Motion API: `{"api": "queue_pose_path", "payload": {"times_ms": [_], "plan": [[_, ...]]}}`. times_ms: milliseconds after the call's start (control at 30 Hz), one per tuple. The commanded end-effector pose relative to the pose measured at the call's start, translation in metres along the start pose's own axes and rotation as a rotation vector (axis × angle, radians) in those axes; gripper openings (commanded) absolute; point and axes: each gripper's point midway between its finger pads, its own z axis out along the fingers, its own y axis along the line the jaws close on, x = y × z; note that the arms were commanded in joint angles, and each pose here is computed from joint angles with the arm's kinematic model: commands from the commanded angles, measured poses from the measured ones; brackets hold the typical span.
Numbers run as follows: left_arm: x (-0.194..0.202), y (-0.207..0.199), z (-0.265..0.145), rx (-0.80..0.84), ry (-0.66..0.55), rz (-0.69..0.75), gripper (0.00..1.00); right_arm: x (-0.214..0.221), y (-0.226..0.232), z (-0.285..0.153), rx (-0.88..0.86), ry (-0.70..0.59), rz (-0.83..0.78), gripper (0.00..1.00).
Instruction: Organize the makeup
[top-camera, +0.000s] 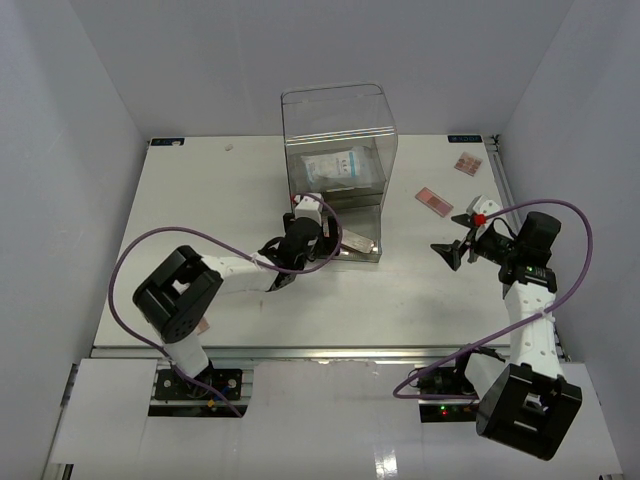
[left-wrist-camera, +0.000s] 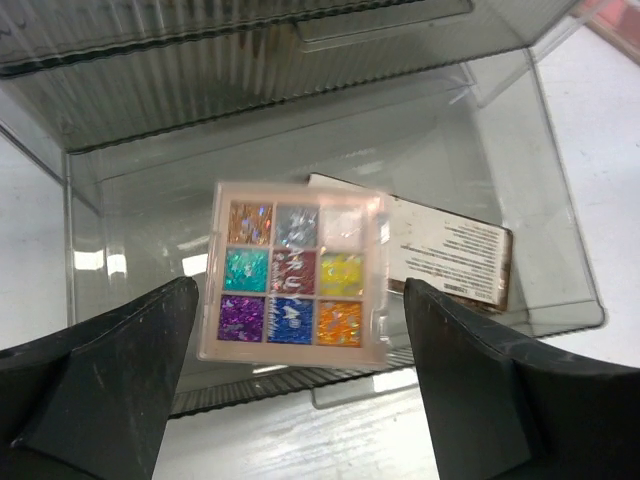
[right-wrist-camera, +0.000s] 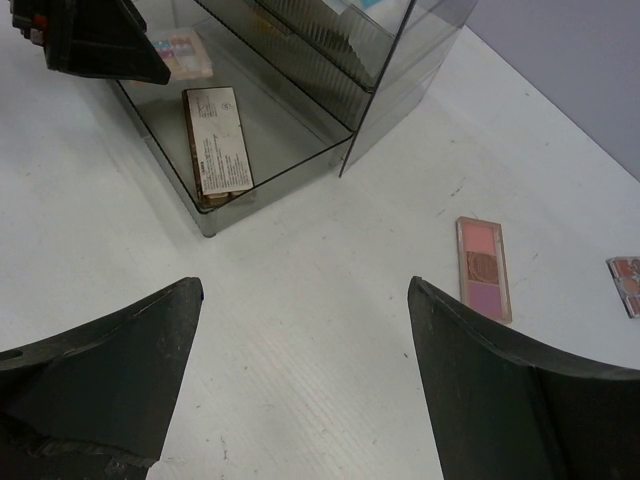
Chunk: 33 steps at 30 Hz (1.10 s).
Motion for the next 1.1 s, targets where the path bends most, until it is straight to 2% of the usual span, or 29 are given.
{"api": "queue_pose_path", "payload": {"times_ms": [0,133,233,400,500,567,667,733,800,867,933,967,1067], "plan": [[-0.038,-0.028,-0.019,0.128,-0.032,-0.041,0.98,0.006,-0.008,-0.002,0.023,0.02,0.027,0.9],[-0.051,-0.04,-0.041,0.204,-0.022,-0.059,0.98,0.016,-0.014,-0.003,0.055,0.057,0.059,0.9],[-0.071,-0.053,-0.07,0.324,-0.021,-0.037,0.98,0.033,-0.027,-0.003,0.121,0.116,0.108,0.9],[-0.087,-0.056,-0.127,0.461,0.077,0.082,0.98,0.057,-0.078,-0.005,0.345,0.3,0.109,0.9],[-0.093,-0.038,-0.15,0.46,0.047,0.187,0.98,0.071,-0.094,0.004,0.372,0.403,0.055,0.9],[-0.075,-0.012,-0.158,0.398,0.046,0.241,0.98,0.083,-0.104,0.015,0.357,0.489,0.026,0.9],[-0.058,0.023,-0.161,0.287,0.017,0.291,0.98,0.085,-0.115,0.037,0.239,0.515,0.025,0.9],[-0.067,0.024,-0.168,0.284,-0.021,0.287,0.98,0.08,-0.132,0.057,0.146,0.502,0.0,0.9],[-0.076,0.027,-0.171,0.273,-0.051,0.285,0.98,0.1,-0.127,0.079,0.016,0.505,0.09,0.9],[-0.082,0.034,-0.172,0.252,-0.069,0.27,0.98,0.082,-0.149,0.097,-0.017,0.457,0.081,0.9],[-0.085,0.037,-0.172,0.25,-0.076,0.26,0.98,0.097,-0.161,0.115,-0.068,0.496,0.13,0.9],[-0.085,0.037,-0.172,0.256,-0.074,0.255,0.98,0.123,-0.162,0.122,-0.083,0.55,0.161,0.9],[-0.086,0.037,-0.172,0.262,-0.076,0.25,0.98,0.14,-0.176,0.129,-0.07,0.609,0.158,0.9]]}}
